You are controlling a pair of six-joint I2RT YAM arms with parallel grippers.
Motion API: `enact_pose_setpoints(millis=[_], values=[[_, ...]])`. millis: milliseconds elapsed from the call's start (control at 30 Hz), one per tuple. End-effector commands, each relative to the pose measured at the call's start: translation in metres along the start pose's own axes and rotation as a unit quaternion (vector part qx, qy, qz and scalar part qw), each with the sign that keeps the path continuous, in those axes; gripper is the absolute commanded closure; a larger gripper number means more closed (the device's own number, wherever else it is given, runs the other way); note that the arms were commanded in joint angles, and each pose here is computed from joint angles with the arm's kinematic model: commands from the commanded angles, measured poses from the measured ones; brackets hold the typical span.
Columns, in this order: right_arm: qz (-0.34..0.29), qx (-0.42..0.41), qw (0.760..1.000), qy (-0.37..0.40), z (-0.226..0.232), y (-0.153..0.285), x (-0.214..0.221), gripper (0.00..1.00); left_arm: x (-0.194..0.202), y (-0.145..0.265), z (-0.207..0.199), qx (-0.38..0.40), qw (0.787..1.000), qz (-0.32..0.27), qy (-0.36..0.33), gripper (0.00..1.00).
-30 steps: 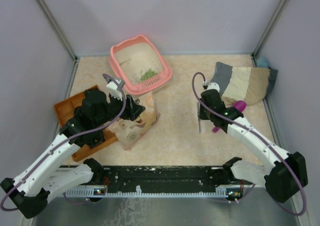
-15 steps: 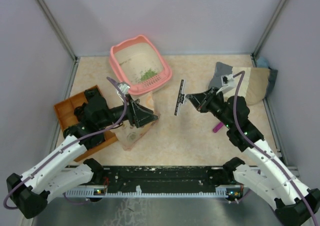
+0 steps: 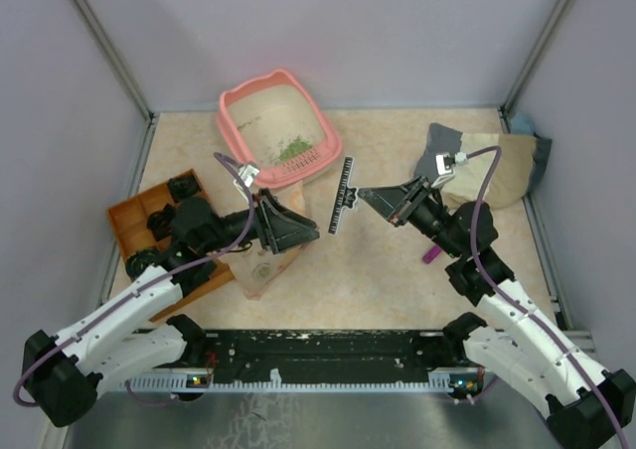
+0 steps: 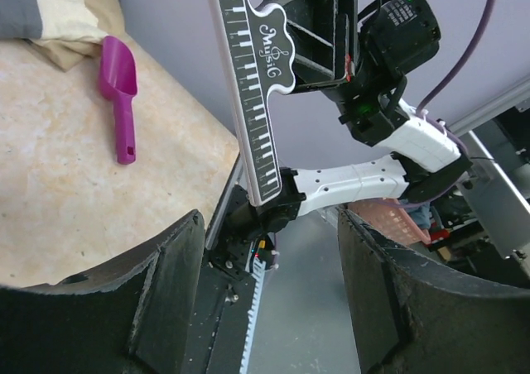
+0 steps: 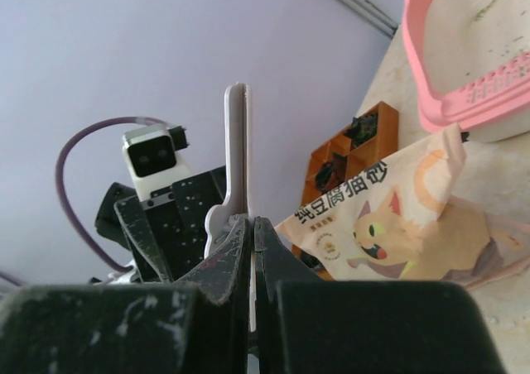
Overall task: Fill the litter box with clean litter
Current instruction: Pick up the clamp at the center of the board.
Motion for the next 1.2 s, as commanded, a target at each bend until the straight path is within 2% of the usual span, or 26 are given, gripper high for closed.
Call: enact_pose_setpoints(millis=[0,233,433,567,633,700,767,900,1000,1167], values=[[0.002,-0.077,0.997,-0.011,0.031,0.001,-0.002,1.00,-0.004,-0.004,-0.008,0.041,0.999,-0.015,0.010,0.29],[0.010,-0.077,0.997,-0.019,0.029,0.002,0.002,1.00,-0.001,-0.017,-0.013,0.068,0.997,-0.009,0.024,0.32],[0.010,-0.083,0.996,-0.025,0.031,0.003,0.003,1.00,-0.003,-0.027,-0.014,0.081,0.996,-0.008,0.031,0.40],[0.015,-0.084,0.996,-0.027,0.031,0.002,0.004,1.00,-0.004,-0.034,-0.019,0.097,0.995,-0.004,0.032,0.56],[0.017,-0.084,0.996,-0.024,0.031,0.002,0.005,1.00,-0.005,-0.036,-0.020,0.098,0.995,-0.006,0.031,0.76],[0.019,-0.081,0.996,-0.012,0.030,0.003,0.006,1.00,-0.006,-0.035,-0.020,0.095,0.995,-0.013,0.026,0.91],[0.018,-0.078,0.997,0.009,0.030,0.005,0.005,0.91,-0.006,-0.033,-0.020,0.090,0.996,-0.016,0.017,1.00],[-0.003,-0.087,0.995,0.039,0.031,0.013,0.002,0.61,-0.006,-0.029,-0.022,0.095,0.995,-0.016,0.009,1.00],[0.004,-0.116,0.991,0.063,0.035,0.015,0.005,0.52,-0.006,-0.027,-0.026,0.105,0.994,-0.013,0.006,1.00],[0.032,-0.180,0.980,0.081,0.045,0.016,0.012,0.45,-0.006,-0.025,-0.030,0.114,0.993,-0.008,0.004,1.00]])
Point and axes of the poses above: each gripper's point midway between its finger pads, its own y axis back along the fingers, its own z axis along the line the jaws close on, x = y × z, the point moved 6 cm from there along y, back along the fingers, and after that the axes turned 8 degrees about -y, right-handed, at the moved point
